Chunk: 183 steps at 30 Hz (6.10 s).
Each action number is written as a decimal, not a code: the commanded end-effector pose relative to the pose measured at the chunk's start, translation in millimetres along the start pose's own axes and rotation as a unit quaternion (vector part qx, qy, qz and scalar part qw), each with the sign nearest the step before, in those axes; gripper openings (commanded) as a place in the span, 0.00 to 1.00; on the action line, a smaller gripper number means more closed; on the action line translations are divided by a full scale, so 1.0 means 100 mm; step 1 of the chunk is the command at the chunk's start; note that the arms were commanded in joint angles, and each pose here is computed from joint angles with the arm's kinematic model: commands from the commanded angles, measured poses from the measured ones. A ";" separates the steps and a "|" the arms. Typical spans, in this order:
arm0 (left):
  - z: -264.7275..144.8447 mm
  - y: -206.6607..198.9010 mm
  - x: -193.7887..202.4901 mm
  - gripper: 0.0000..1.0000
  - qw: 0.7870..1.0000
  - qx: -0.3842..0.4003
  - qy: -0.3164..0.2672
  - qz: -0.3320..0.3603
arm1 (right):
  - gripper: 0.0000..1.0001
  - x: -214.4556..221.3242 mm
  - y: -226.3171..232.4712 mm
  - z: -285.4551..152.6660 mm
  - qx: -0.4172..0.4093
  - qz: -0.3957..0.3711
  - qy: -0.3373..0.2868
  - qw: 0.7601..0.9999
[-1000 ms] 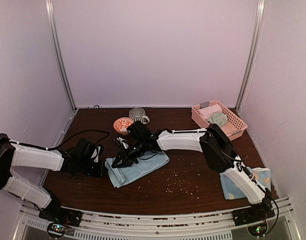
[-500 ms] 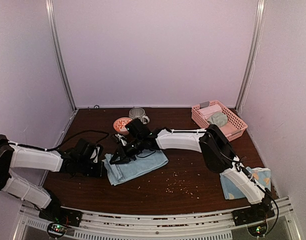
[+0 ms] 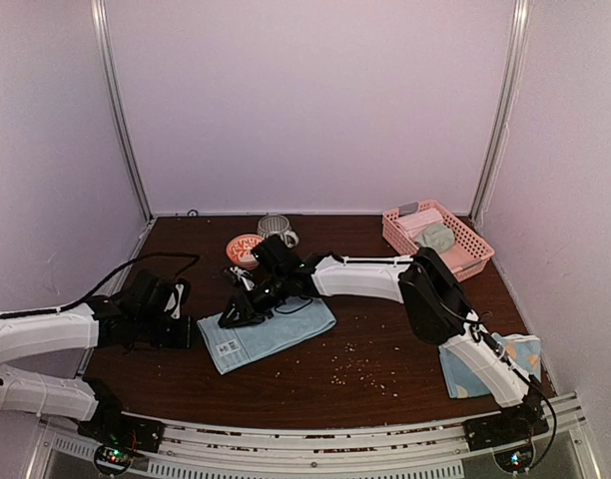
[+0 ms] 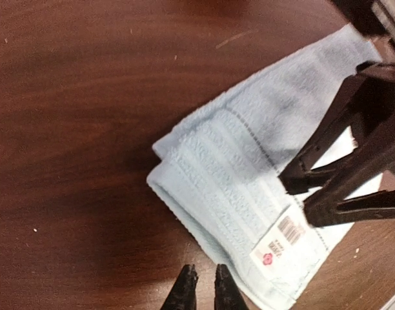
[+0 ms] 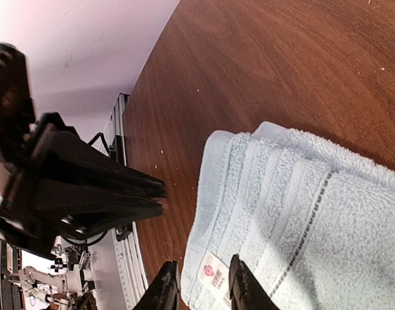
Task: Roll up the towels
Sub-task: Fold the towel at the center of the board, then rotate the towel at the center of the board.
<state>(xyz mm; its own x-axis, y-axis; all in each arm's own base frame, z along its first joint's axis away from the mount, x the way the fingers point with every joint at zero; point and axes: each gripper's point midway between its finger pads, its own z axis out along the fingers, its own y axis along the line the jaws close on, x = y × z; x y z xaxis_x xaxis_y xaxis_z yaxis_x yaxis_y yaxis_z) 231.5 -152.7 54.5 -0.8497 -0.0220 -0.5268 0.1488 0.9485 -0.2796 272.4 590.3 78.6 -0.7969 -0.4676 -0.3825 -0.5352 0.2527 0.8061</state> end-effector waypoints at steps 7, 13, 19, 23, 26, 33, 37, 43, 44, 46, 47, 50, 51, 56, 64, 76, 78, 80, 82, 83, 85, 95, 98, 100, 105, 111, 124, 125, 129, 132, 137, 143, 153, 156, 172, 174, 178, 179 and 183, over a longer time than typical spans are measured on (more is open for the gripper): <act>-0.22 -0.39 -0.53 0.12 0.998 0.037 -0.024 0.040 | 0.24 -0.58 -0.32 -1.27 0.165 -0.124 -0.069 0.976; 0.05 -0.62 -0.66 0.12 0.996 0.071 -0.012 0.054 | 0.20 -0.52 -0.67 -1.67 0.249 -0.164 -0.060 0.953; 0.35 -0.71 -0.60 0.11 0.995 0.077 0.022 0.058 | 0.19 -0.40 -0.93 -1.72 0.255 -0.139 -0.052 0.955; 0.49 -0.72 -0.51 0.11 0.995 0.077 0.039 0.057 | 0.19 -0.36 -1.00 -1.64 0.248 -0.130 -0.040 0.959; 0.57 -0.72 -0.44 0.11 0.994 0.078 0.046 0.054 | 0.19 -0.37 -1.09 -1.63 0.266 -0.125 -0.034 0.955; 0.68 -0.68 -0.31 0.12 0.994 0.067 0.060 0.054 | 0.19 -0.32 -1.49 -1.75 0.343 -0.104 -0.018 0.933; 0.66 -0.63 -0.33 0.12 0.995 0.055 0.053 0.057 | 0.17 -0.28 -1.77 -1.96 0.381 -0.065 -0.021 0.922; 0.63 -0.61 -0.41 0.12 0.996 0.042 0.045 0.065 | 0.16 -0.06 -1.95 -2.16 0.388 -0.035 -0.004 0.921; 0.60 -0.63 -0.43 0.12 0.996 0.044 0.042 0.067 | 0.16 -0.01 -1.94 -2.17 0.388 -0.036 0.005 0.921; 0.54 -0.67 -0.49 0.12 0.996 0.050 0.030 0.071 | 0.16 0.13 -1.91 -2.20 0.388 -0.035 0.026 0.921; 0.51 -0.68 -0.53 0.12 0.996 0.051 0.024 0.073 | 0.16 0.23 -1.89 -2.21 0.387 -0.030 0.039 0.921; 0.40 -0.68 -0.63 0.12 0.996 0.045 0.008 0.082 | 0.15 0.60 -1.83 -2.26 0.380 -0.016 0.077 0.922; 0.36 -0.68 -0.66 0.12 0.996 0.042 0.004 0.084 | 0.15 0.75 -1.80 -2.27 0.376 -0.011 0.092 0.922; 0.20 -0.70 -0.75 0.12 0.995 0.043 -0.015 0.085 | 0.18 1.25 -1.04 -2.35 0.258 -0.058 0.139 0.954; 0.14 -0.87 -0.86 0.11 0.993 0.080 -0.032 0.083 | 0.28 0.83 -0.90 -2.97 0.366 -0.182 0.055 0.911; 0.71 -0.85 -0.93 0.08 0.996 0.015 0.006 0.091 | 0.25 0.61 -0.82 -3.02 0.331 -0.202 -0.006 0.922; 0.82 -0.88 -0.92 0.07 0.995 0.013 0.010 0.099 | 0.24 0.63 -0.80 -3.06 0.335 -0.209 -0.005 0.919; 0.94 -0.98 -0.88 0.07 0.992 0.010 0.019 0.127 | 0.22 0.63 -0.78 -3.15 0.331 -0.217 -0.007 0.918; 1.06 -1.08 -0.87 0.07 0.989 0.006 0.029 0.147 | 0.22 0.58 -0.76 -3.30 0.338 -0.214 -0.025 0.916; 1.14 -1.12 -0.84 0.07 0.987 0.009 0.037 0.153 | 0.22 0.55 -0.74 -3.37 0.340 -0.214 -0.034 0.915; 1.32 -1.25 -0.80 0.07 0.984 0.018 0.050 0.168 | 0.22 0.52 -0.74 -3.50 0.353 -0.211 -0.051 0.910; 1.73 -2.27 -1.14 0.11 0.956 0.067 -0.012 0.286 | 0.23 0.50 -0.99 -3.96 0.406 -0.155 -0.095 0.896; 1.20 -2.67 -1.38 0.18 0.940 0.111 -0.091 0.309 | 0.24 0.55 -1.00 -4.00 0.385 -0.150 -0.102 0.905; 0.93 -2.90 -1.32 0.20 0.928 0.157 -0.109 0.320 | 0.24 0.58 -0.99 -3.98 0.371 -0.151 -0.101 0.911; 0.57 -3.27 -0.74 0.20 0.896 0.273 -0.081 0.341 | 0.24 0.56 -1.05 -3.97 0.372 -0.146 -0.095 0.912; 0.55 -3.46 0.06 0.00 0.870 0.338 -0.009 0.358 | 0.23 0.64 -1.15 -3.84 0.351 -0.131 -0.077 0.924; 0.88 -3.17 1.21 0.00 0.854 0.303 0.092 0.413 | 0.21 0.74 -1.27 -3.70 0.329 -0.119 -0.055 0.935; 0.95 -3.07 1.30 0.00 0.855 0.287 0.110 0.418 | 0.21 0.74 -1.28 -3.69 0.327 -0.118 -0.054 0.936; 0.94 -2.86 1.33 0.00 0.859 0.258 0.118 0.426 | 0.21 0.76 -1.28 -3.67 0.320 -0.115 -0.051 0.939; 0.82 -2.70 1.28 0.00 0.863 0.239 0.113 0.431 | 0.21 0.76 -1.20 -3.64 0.305 -0.123 -0.052 0.943; 0.66 -2.44 1.28 0.00 0.868 0.215 0.118 0.431 | 0.22 0.68 -1.00 -3.67 0.301 -0.150 -0.062 0.940; 0.23 -2.44 1.00 0.00 0.872 0.243 0.046 0.423 | 0.25 0.41 -0.46 -3.83 0.296 -0.225 -0.095 0.923; -0.57 -1.80 -0.15 0.75 0.938 0.173 -0.235 0.185 | 0.98 0.09 -0.45 -3.06 0.255 -0.242 -0.070 0.933; -0.60 -1.60 -0.23 0.78 0.943 0.164 -0.256 0.138 | 0.44 0.11 -0.54 -2.58 0.230 -0.233 -0.017 0.945; 0.52 -2.46 0.16 0.00 0.915 0.238 -0.042 0.323 | 0.17 0.54 -1.79 -2.10 0.288 -0.067 0.064 0.953; 0.67 -2.52 0.24 0.00 0.908 0.243 -0.026 0.340 | 0.18 0.67 -1.95 -2.15 0.288 -0.031 0.064 0.955; 0.91 -2.54 0.43 0.00 0.898 0.252 0.025 0.360 | 0.18 0.94 -2.20 -2.16 0.301 0.009 0.084 0.950; 0.97 -2.52 0.49 0.00 0.896 0.251 0.038 0.365 | 0.19 0.99 -2.23 -2.15 0.301 0.017 0.087 0.950; 1.08 -2.48 0.58 0.00 0.896 0.248 0.060 0.364 | 0.19 1.03 -2.32 -2.12 0.297 0.045 0.083 0.950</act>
<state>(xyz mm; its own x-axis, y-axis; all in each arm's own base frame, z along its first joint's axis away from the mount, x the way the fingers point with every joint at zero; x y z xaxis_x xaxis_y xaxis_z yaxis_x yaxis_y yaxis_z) 209.0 -423.5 23.5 -0.4863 0.5486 -0.6801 0.8461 0.4901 -0.2097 390.5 346.9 26.8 -0.7152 -0.5444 -0.4383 -0.6988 0.5463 0.4618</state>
